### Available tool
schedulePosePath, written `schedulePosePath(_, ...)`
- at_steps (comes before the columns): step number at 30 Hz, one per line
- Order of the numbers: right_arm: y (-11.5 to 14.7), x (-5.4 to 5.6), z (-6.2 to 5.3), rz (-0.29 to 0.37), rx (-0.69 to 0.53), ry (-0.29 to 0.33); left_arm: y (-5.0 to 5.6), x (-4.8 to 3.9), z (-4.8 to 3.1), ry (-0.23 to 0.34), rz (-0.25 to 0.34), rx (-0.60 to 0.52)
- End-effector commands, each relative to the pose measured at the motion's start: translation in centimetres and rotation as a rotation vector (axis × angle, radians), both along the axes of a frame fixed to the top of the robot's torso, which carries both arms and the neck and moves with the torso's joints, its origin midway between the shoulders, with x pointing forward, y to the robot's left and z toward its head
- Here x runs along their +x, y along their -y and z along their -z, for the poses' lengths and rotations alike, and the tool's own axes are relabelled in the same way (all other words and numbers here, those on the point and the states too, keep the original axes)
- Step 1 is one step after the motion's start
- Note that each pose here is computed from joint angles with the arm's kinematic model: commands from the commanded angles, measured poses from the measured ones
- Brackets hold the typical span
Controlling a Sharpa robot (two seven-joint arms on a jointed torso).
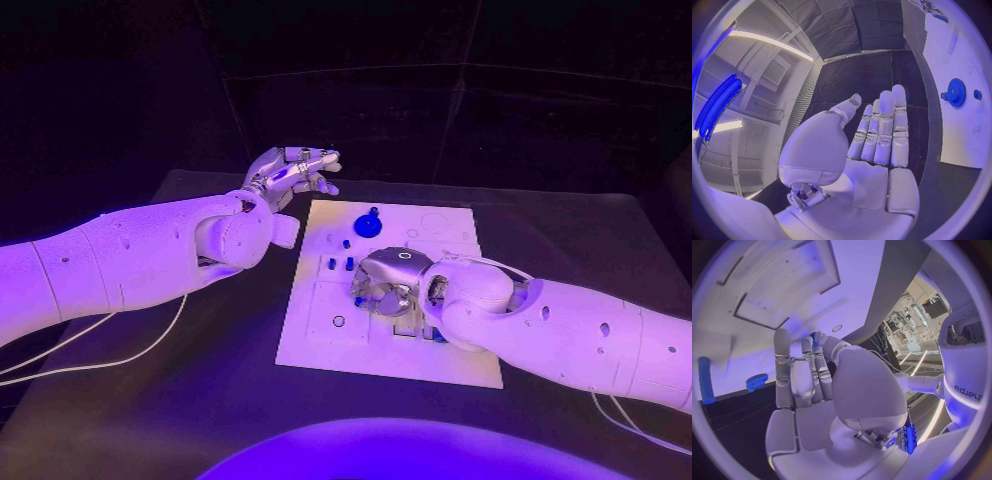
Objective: Assemble the parts on the task board
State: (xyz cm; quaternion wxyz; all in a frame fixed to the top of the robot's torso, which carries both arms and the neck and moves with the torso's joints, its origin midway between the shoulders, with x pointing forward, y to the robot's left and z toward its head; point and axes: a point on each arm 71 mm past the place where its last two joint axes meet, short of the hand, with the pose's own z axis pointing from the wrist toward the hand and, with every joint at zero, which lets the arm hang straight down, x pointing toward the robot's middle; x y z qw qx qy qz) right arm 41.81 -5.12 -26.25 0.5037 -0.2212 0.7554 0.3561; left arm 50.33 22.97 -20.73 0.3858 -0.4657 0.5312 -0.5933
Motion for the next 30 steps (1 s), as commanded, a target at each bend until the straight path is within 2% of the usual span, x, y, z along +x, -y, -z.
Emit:
schedulePosePath(1,0.0,0.0,0.1,0.008,0.002,-0.011,0.0,0.02,-0.12,0.006,0.015,0.000)
schedulePosePath(12,0.8,-0.3,-0.9,0.017,0.122,0.017,-0.1,0.07,-0.11,0.004,0.012,0.002)
schedulePosePath(20,3.1,-1.3,-2.8,0.044,0.250,0.030,-0.2,0.14,-0.07,0.004,0.008,0.004)
schedulePosePath(22,4.0,-1.0,-3.4,0.071,0.259,0.018,-0.2,0.15,-0.06,0.004,0.009,0.004)
schedulePosePath(26,6.6,0.3,-4.4,0.151,0.240,0.000,-0.2,0.15,-0.06,0.004,0.010,0.004)
schedulePosePath(30,9.2,1.5,-5.1,0.219,0.206,0.007,-0.3,0.16,-0.05,0.004,0.010,0.004)
